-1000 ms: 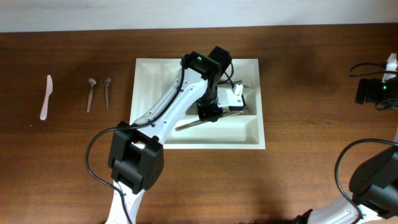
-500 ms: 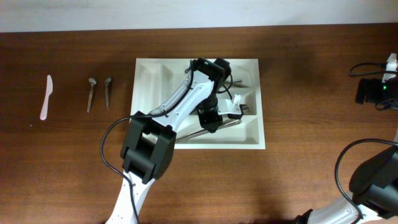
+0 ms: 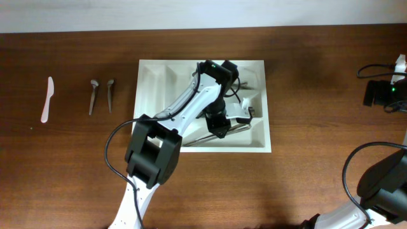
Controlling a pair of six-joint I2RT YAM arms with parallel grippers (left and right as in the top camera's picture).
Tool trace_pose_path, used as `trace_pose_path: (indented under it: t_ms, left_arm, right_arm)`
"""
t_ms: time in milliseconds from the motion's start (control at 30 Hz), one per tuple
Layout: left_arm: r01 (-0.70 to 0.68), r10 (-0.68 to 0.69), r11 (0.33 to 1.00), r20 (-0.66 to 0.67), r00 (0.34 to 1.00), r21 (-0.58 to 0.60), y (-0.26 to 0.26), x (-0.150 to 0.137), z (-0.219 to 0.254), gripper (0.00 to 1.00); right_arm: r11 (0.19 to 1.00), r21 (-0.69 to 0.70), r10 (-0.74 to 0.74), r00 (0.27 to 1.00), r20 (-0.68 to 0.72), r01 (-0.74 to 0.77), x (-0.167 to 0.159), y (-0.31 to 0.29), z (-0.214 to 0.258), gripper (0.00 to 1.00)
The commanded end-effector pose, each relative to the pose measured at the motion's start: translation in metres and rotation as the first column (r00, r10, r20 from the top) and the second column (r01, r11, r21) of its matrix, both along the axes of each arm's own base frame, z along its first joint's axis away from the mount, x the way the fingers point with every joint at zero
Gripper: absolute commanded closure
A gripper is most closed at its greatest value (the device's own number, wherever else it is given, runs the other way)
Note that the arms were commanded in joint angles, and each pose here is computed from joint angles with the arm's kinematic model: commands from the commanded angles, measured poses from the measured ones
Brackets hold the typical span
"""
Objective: Pack container
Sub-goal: 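Lower the tongs into the bottom compartment and open the left gripper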
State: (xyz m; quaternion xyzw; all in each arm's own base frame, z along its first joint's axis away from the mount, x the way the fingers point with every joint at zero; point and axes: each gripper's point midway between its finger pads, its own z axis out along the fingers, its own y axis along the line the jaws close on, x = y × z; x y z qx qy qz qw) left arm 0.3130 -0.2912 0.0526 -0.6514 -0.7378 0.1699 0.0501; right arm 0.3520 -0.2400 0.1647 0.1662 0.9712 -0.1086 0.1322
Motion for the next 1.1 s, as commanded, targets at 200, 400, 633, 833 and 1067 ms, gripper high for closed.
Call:
trace_pose_path:
  t_ms: [200,400,633,833,1067]
  left_arm:
    - [0.054,-0.054,0.998,0.01,0.998,-0.034,-0.0095,-0.0044,0.005,0.77]
    - [0.055,-0.054,0.998,0.011,0.998,-0.033,-0.0092,-0.0042,0.0049,0.64]
    - [0.058,-0.058,0.998,0.026,0.998,-0.011,-0.0057,-0.0018,0.0034,0.64]
    - [0.06,-0.06,0.998,0.035,0.998,0.005,-0.0031,-0.0002,0.0025,0.63]
    - [0.06,-0.06,0.998,0.037,0.997,0.004,-0.0034,0.0002,0.0024,0.54]
  right_arm:
    - [1.0,-0.003,-0.005,1.0,-0.002,0.005,-0.0006,0.0,0.0002,0.01]
    - [1.0,-0.003,-0.006,1.0,-0.002,0.006,-0.0006,0.0001,0.0,0.01]
    - [1.0,-0.003,-0.005,1.0,-0.002,0.005,-0.0006,0.0,0.0002,0.01]
    - [1.0,-0.003,-0.005,1.0,-0.002,0.005,-0.0006,0.0,0.0001,0.01]
    - [1.0,-0.003,-0.005,1.0,-0.002,0.005,-0.0006,0.0001,0.0,0.01]
